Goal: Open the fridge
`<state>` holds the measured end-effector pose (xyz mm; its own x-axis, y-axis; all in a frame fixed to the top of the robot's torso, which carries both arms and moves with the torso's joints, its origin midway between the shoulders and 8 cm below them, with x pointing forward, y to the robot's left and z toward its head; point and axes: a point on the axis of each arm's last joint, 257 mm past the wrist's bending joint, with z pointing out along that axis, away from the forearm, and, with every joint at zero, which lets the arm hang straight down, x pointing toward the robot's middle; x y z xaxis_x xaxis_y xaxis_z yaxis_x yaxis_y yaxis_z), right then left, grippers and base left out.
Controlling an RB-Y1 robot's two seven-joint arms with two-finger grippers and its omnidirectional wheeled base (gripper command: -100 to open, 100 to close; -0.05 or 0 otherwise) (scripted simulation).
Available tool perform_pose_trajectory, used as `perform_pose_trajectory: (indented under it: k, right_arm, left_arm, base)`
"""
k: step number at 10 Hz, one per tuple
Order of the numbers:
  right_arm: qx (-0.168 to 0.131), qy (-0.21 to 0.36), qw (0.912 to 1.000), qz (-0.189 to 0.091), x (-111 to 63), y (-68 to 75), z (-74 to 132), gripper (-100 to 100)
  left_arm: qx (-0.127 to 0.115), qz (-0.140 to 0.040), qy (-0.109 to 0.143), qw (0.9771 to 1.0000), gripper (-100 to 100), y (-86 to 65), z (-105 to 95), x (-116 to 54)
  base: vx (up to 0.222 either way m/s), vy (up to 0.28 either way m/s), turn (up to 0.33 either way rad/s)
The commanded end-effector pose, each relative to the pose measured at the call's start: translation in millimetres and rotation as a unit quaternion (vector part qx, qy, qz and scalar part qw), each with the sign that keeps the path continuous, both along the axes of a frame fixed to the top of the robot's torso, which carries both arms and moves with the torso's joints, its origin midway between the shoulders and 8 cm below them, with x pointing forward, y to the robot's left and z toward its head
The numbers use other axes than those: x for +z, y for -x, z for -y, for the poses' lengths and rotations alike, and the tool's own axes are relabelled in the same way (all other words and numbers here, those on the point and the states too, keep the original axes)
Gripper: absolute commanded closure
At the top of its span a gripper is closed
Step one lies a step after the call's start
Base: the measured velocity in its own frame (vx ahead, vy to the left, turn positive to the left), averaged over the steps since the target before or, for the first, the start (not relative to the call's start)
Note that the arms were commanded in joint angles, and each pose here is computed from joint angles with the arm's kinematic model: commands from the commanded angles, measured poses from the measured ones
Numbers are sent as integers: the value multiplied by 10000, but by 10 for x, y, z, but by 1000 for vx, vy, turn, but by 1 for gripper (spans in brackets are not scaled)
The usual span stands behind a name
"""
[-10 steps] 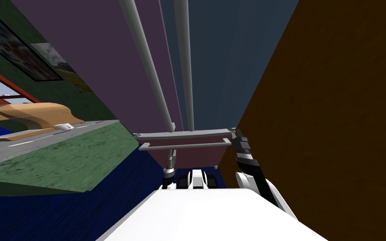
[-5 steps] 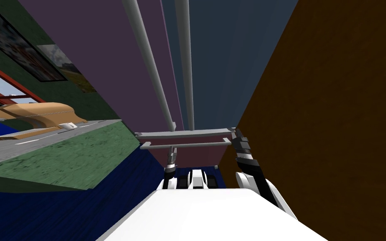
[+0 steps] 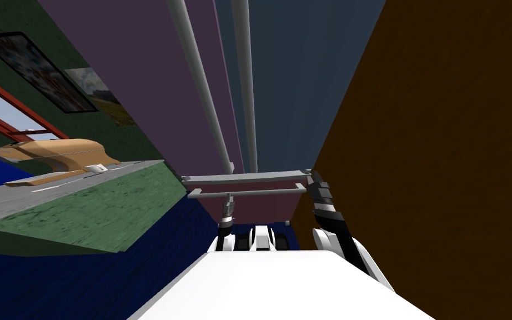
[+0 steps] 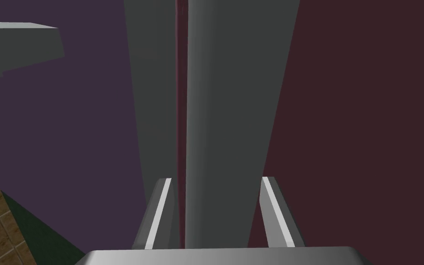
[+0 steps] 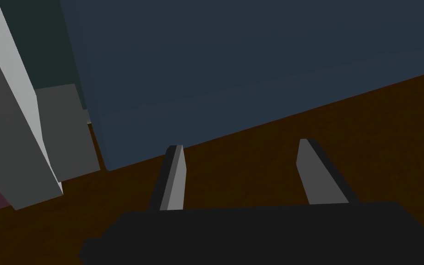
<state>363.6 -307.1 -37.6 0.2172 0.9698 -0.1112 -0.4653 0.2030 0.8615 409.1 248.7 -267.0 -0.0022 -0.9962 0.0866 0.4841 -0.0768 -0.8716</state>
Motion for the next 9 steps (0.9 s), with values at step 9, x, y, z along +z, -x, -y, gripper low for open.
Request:
perform_pose_trajectory:
  k: [9]
  right_arm:
    - [0,0,10000,1,0,0,0,0]
  left_arm:
    - [-13,16,-1,10000,100,109,-18,-27]
  base:
    - [-16,-2,3]
